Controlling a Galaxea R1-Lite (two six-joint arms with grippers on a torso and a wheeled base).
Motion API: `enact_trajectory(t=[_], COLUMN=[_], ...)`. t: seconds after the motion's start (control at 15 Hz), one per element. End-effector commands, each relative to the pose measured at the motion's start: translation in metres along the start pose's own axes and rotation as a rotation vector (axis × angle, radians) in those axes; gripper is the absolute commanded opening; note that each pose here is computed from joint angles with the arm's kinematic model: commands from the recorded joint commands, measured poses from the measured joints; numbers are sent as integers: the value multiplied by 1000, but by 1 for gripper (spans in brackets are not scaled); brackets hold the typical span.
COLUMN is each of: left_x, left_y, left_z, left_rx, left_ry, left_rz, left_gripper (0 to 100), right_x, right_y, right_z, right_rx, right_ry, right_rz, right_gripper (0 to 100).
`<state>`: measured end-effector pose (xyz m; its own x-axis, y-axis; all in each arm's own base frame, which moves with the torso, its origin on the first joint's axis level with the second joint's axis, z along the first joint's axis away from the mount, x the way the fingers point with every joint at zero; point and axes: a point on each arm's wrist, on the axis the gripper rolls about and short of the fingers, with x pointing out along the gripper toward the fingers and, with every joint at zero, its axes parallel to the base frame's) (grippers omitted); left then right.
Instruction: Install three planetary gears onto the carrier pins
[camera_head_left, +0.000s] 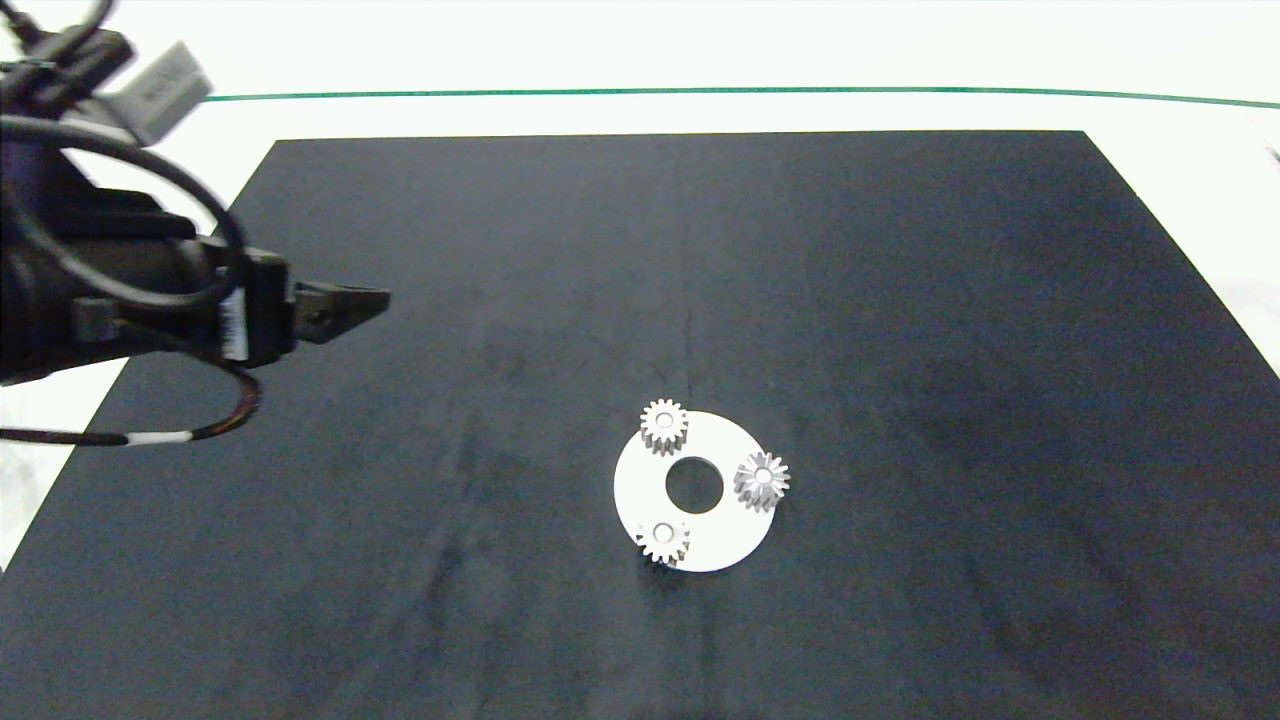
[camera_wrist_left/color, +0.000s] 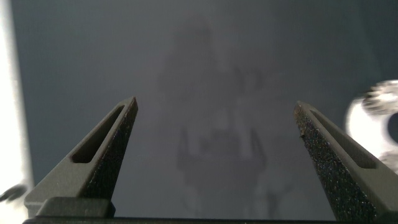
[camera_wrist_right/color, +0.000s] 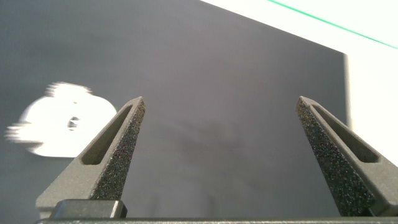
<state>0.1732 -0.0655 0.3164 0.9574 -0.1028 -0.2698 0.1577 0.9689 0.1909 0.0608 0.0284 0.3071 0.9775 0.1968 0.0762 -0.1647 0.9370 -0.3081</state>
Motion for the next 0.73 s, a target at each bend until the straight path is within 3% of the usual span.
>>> enact_trajectory(t=[0.07,0.13,0.27,0.47,0.67,0.73], left_x=[-91,-106,-124,-141,-162,-169], left_y=[31,33,27,20,14,13], left_z=[-67,-89,-129,-168,-195,-197], left_rx=[-27,3,33,16,-4,-37], left_ry=[-113,-124,-178,-261,-360,-405], left_rz=[186,255,291,313,372,389], left_gripper=[100,100,100,100,100,100], right_x=[-31,-48,-80,-119,-125,-121], right_y=[-13,-16,-10,22,34,34], right_z=[-32,-33,-45,-93,-123,-127], right_rx=[-126,-145,-138,-134,-104,-89], right_ry=[109,94,73,50,-15,-46], right_rz=[-329,-424,-573,-794,-809,-816], right_gripper=[100,100,100,100,100,100])
